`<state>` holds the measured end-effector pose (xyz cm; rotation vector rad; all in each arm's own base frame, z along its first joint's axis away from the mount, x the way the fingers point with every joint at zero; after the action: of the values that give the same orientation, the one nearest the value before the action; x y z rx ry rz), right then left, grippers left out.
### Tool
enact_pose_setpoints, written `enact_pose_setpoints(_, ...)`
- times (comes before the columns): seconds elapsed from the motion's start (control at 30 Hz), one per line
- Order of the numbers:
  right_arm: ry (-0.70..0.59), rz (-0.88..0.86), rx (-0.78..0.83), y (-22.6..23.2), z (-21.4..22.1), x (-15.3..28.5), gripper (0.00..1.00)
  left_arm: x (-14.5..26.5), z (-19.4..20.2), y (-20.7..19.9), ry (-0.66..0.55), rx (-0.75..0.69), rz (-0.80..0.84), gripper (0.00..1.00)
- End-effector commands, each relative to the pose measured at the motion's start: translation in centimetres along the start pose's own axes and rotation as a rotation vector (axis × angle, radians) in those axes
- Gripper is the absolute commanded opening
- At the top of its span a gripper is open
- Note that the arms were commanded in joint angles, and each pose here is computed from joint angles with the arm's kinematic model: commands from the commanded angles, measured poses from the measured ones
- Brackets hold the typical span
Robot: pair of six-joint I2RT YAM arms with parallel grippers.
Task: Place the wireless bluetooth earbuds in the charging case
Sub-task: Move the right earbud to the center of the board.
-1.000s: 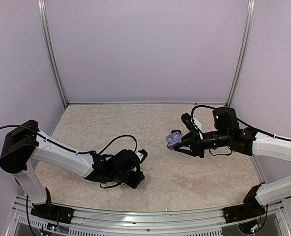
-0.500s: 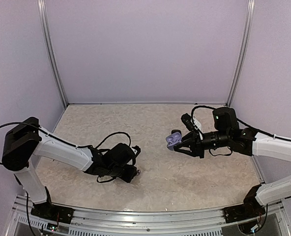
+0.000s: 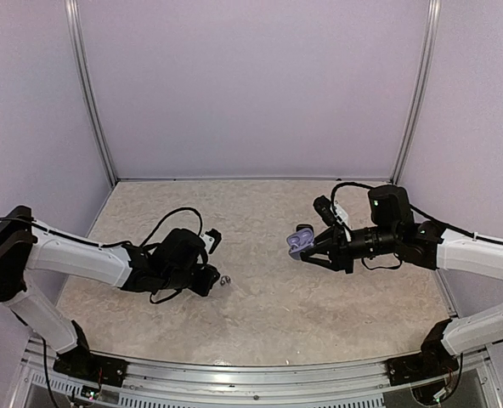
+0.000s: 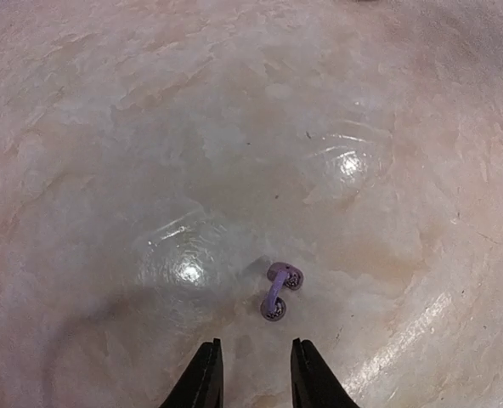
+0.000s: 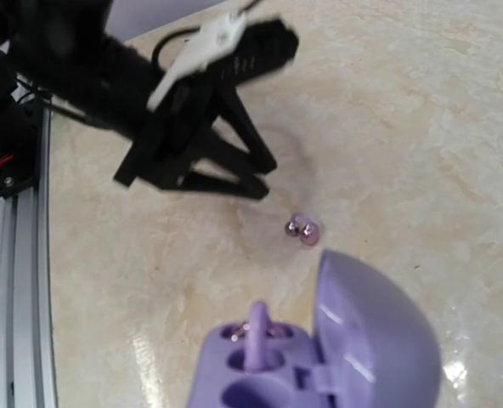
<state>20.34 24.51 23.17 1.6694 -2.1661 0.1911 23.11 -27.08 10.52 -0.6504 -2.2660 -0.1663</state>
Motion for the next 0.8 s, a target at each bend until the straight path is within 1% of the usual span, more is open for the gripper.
enact_pose_setpoints(0.0,-0.013,0.005,-0.001,-0.1,-0.2,0.4,0.0,0.5,-1.4,0.5,-0.071,0.179,0.069,0.28)
enact_pose_setpoints(0.1,-0.01,0.004,-0.003,0.0,-0.1,0.3,0.0,0.5,-1.0,-0.2,-0.094,0.217,0.124,0.28)
enact_pose_setpoints(0.17,-0.011,0.005,-0.002,0.0,-0.1,0.4,0.0,0.4,-0.8,-0.2,-0.102,0.222,0.132,0.28)
enact_pose_setpoints(0.27,-0.012,0.008,-0.002,-0.1,-0.1,0.4,0.0,0.1,-1.7,0.3,-0.116,0.211,0.147,0.28)
enact_pose_setpoints(0.37,-0.01,0.005,-0.003,0.0,-0.1,0.4,0.0,-0.6,-2.5,1.9,-0.099,0.241,0.168,0.27)
enact_pose_setpoints(0.43,-0.012,0.006,-0.003,-0.1,-0.2,0.4,0.0,-0.6,-2.4,2.9,-0.091,0.28,0.234,0.27)
enact_pose_setpoints(0.53,-0.013,0.006,-0.001,0.0,-0.2,0.4,0.0,-0.5,-2.5,4.0,-0.115,0.281,0.216,0.27)
enact_pose_setpoints(0.63,-0.01,0.003,-0.003,-0.1,-0.1,0.3,0.0,-1.4,-2.5,4.0,-0.09,0.248,0.198,0.27)
enact_pose_setpoints(0.77,-0.01,0.0,-0.004,-0.1,-0.2,0.3,0.0,-2.9,-2.0,3.9,-0.051,0.243,0.179,0.27)
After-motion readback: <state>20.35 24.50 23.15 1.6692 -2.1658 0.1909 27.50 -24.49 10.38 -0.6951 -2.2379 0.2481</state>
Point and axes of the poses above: each gripper's point midway between its finger pads, its own x axis back along the fingers, its own y axis along the line the jaws close on, z = x × y, the point moved 6 cm from there along x, back along the fingers, and after that the axes turned 4 degrees about x, right-handed, at the moved point
